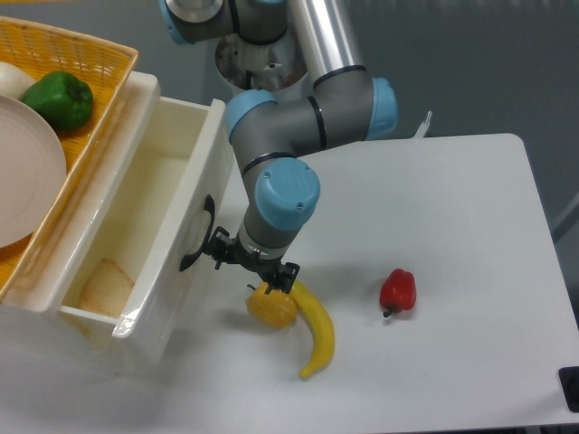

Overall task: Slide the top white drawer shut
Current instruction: 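Push the drawer front with the gripper, sliding the drawer into the cabinet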

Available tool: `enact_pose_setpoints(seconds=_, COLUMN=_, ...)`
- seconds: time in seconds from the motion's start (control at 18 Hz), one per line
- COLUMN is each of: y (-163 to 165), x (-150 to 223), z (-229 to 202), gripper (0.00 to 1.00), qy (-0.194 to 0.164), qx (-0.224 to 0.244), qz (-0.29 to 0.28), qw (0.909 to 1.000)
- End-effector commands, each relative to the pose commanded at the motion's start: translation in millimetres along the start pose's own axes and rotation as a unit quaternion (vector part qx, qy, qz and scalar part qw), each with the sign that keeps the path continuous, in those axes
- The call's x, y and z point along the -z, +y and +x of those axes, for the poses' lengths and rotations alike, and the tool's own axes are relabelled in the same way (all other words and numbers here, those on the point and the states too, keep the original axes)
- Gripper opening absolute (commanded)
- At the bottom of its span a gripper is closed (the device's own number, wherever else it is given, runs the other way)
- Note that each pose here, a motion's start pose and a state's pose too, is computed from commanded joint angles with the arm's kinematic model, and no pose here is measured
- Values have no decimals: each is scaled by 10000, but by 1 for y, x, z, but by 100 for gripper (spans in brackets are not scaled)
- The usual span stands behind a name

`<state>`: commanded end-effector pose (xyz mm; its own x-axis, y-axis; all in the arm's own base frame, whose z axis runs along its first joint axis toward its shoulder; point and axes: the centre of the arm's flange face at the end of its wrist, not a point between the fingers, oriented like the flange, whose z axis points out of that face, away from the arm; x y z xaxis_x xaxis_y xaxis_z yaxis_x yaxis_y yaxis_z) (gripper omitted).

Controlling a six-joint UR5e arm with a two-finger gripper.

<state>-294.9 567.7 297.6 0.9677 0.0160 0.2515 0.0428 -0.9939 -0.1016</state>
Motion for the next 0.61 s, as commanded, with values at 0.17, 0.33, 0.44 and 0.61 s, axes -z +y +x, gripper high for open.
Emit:
enact_pose_setpoints(seconds=0.17, y=-5, x=-5, z=11, gripper=100, qy=10, qx=-111, qz=-25, qw=9999)
enact_pose_setpoints(seconds=0.33, y=-11, x=-6, z=21, gripper=100, qy=2, qx=-217, qz=-15, qw=9998)
enact_pose_setpoints(seconds=0.44, y=-13, x=-8, z=25, gripper=100, qy=10, qx=-253, qz=-30, qw=9997)
enact_pose_setpoints(seconds=0.61, y=-17, x=-9, z=33, gripper=100, qy=13, qx=-314, qz=-42, qw=9995)
